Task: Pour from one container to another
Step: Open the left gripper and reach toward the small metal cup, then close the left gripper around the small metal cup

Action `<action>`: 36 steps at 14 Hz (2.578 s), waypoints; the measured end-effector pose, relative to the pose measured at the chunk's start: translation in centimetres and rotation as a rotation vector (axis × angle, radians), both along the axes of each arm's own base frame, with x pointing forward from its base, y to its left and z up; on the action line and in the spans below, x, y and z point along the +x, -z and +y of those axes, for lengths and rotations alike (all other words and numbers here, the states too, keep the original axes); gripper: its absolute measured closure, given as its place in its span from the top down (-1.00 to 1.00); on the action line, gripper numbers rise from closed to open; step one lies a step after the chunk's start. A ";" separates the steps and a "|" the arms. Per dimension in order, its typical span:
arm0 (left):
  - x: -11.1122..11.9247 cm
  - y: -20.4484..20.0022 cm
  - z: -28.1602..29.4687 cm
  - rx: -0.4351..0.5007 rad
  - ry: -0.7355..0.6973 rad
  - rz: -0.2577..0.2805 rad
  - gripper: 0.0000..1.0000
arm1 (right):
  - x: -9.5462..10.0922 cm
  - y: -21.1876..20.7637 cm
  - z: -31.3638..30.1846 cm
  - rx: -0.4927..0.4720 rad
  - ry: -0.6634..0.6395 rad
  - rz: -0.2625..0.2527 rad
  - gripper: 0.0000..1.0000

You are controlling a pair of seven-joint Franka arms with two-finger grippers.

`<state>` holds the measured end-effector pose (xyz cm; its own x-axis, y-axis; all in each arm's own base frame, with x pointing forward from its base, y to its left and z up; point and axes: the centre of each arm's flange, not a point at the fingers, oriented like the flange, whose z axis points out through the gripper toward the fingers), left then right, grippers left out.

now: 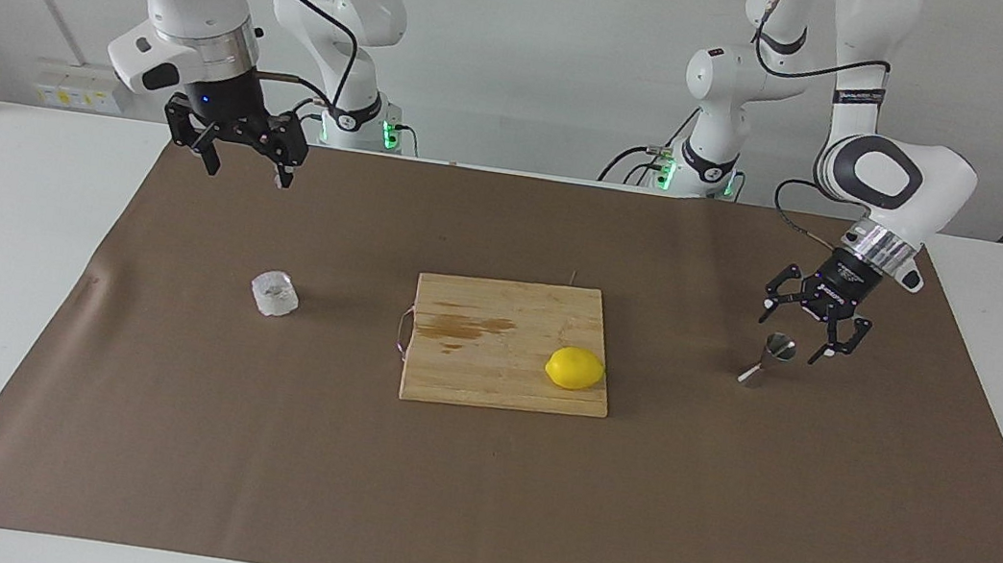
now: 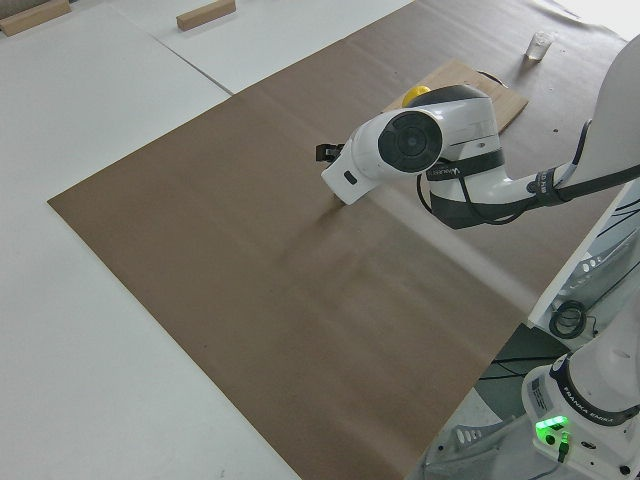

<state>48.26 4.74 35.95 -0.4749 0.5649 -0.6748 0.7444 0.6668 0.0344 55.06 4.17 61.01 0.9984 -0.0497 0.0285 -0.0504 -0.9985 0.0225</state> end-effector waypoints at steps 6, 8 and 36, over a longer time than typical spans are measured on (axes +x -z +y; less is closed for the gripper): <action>0.1 1.4 0.1 0.009 -0.014 0.022 1.00 | 0.0 0.0 0.0 0.000 0.000 0.000 1.00; 0.1 1.7 0.2 0.008 -0.021 0.025 1.00 | 0.0 0.0 0.0 0.000 0.000 0.000 1.00; 0.6 1.0 0.2 -0.019 -0.015 0.017 0.37 | 0.0 0.0 0.0 0.000 0.000 0.000 1.00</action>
